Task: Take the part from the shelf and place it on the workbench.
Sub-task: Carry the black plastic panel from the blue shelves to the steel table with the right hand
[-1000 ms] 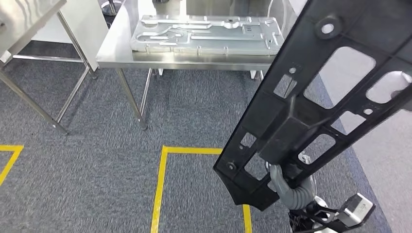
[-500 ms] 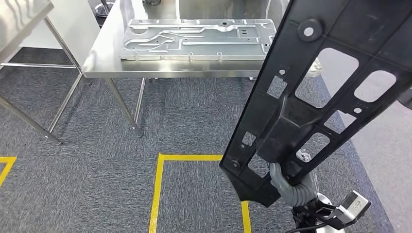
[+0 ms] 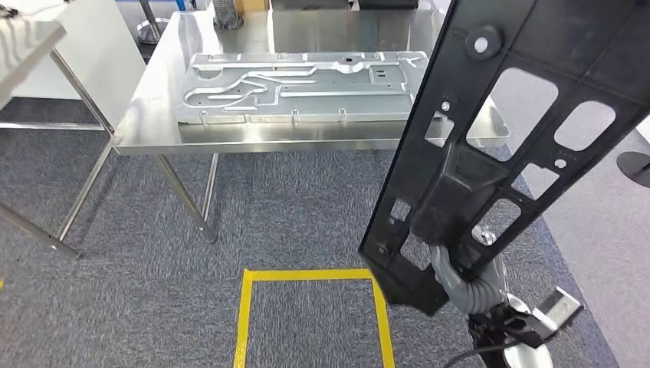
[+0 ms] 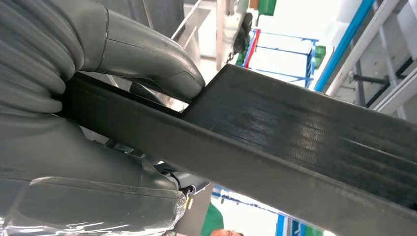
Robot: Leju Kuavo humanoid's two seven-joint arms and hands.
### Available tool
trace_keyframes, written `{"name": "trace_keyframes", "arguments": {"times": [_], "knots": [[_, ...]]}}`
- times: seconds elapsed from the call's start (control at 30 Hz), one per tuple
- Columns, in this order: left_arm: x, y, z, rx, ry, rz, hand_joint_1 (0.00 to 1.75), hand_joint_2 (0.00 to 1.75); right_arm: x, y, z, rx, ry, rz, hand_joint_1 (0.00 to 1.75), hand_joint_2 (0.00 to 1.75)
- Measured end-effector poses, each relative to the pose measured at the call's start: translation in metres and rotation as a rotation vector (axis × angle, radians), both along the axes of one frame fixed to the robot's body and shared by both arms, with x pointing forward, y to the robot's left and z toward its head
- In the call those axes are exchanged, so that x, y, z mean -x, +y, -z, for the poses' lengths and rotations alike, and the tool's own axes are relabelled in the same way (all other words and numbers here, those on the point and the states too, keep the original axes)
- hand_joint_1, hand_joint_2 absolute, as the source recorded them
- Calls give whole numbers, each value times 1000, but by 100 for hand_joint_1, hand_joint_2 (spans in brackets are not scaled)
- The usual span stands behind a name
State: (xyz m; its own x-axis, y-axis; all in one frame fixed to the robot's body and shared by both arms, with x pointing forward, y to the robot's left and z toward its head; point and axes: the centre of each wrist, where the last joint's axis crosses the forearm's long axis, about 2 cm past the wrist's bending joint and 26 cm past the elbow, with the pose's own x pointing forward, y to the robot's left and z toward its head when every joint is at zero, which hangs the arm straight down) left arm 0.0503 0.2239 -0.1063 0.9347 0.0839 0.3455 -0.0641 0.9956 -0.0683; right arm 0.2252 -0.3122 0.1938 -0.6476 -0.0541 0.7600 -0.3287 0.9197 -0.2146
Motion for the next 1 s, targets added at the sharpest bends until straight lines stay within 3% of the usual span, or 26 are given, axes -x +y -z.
{"name": "trace_keyframes", "arguments": {"times": [0.63, 1.0], "knots": [[-6, 0, -1, -1, -7, -25, 0, 175, -6, -4, 3, 45, 10, 26, 171, 175], [2, 1, 0, -5, 11, -25, 0, 175, -2, -4, 6, 46, 23, 30, 171, 175]]}}
